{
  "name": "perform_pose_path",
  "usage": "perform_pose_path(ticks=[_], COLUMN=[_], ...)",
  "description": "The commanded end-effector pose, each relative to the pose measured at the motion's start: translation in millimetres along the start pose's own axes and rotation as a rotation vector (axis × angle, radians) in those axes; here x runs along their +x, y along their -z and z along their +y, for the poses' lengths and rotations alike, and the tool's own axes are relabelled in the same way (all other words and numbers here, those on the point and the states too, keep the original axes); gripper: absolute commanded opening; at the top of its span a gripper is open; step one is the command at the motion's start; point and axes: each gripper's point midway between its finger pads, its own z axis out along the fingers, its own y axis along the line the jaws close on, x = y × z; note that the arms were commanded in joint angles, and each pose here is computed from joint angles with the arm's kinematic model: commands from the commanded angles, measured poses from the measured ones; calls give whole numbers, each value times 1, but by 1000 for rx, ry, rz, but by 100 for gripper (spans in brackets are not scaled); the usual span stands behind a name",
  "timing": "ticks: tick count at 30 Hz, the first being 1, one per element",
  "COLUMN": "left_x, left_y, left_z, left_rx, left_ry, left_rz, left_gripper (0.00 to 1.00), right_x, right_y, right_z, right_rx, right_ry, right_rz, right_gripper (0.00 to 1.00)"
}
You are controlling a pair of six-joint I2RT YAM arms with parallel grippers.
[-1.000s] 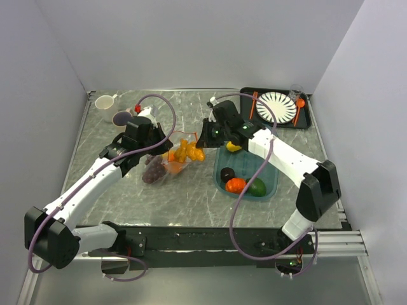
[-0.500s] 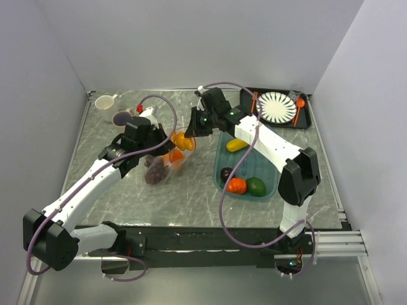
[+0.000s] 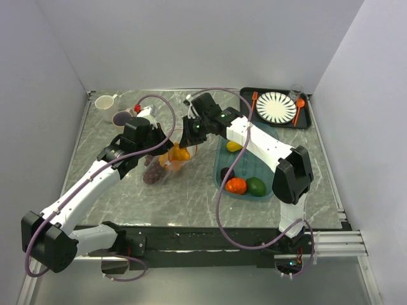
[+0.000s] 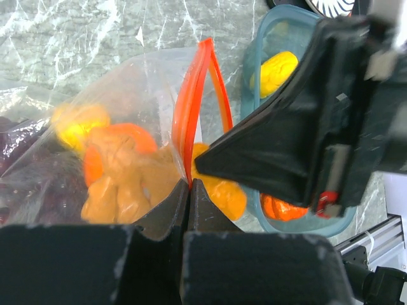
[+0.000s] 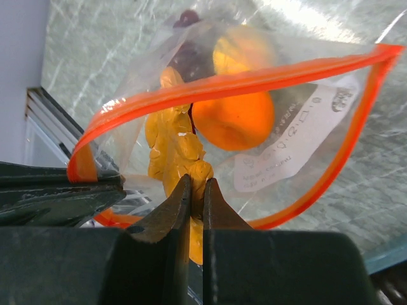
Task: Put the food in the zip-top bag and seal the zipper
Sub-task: Place the fake vegetable in the zipper food storage bag.
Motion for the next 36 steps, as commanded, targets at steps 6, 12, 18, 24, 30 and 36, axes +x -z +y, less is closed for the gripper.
perform_pose_path(ticks=[6,12,18,24,30,36], left_x=[-12,-12,-14,-11,-15,-17], left_y=[9,11,12,7,10,12], left_z=[-15,-16,-16,-15,-13,-12], left_rx=[63,71,71,65,46,42], left_ry=[-5,-14,-11,-2,-4,4], left_rz=[-50,-48,-63,-45,-61,-79], left_gripper=[1,1,1,1,1,1], right_x=[-27,-36,-29,-14,-1,3], right_y=[-3,-18,-25,-33,-41,-41], right_z=[14,9,24,37,39,48], right_rx=[-6,27,-60,-78,-74,-124], right_ry=[5,-32,-23,11,6,-4], right_rz=[-69,-95,-57,-21,15,32], right_gripper=[5,5,6,8,9,16])
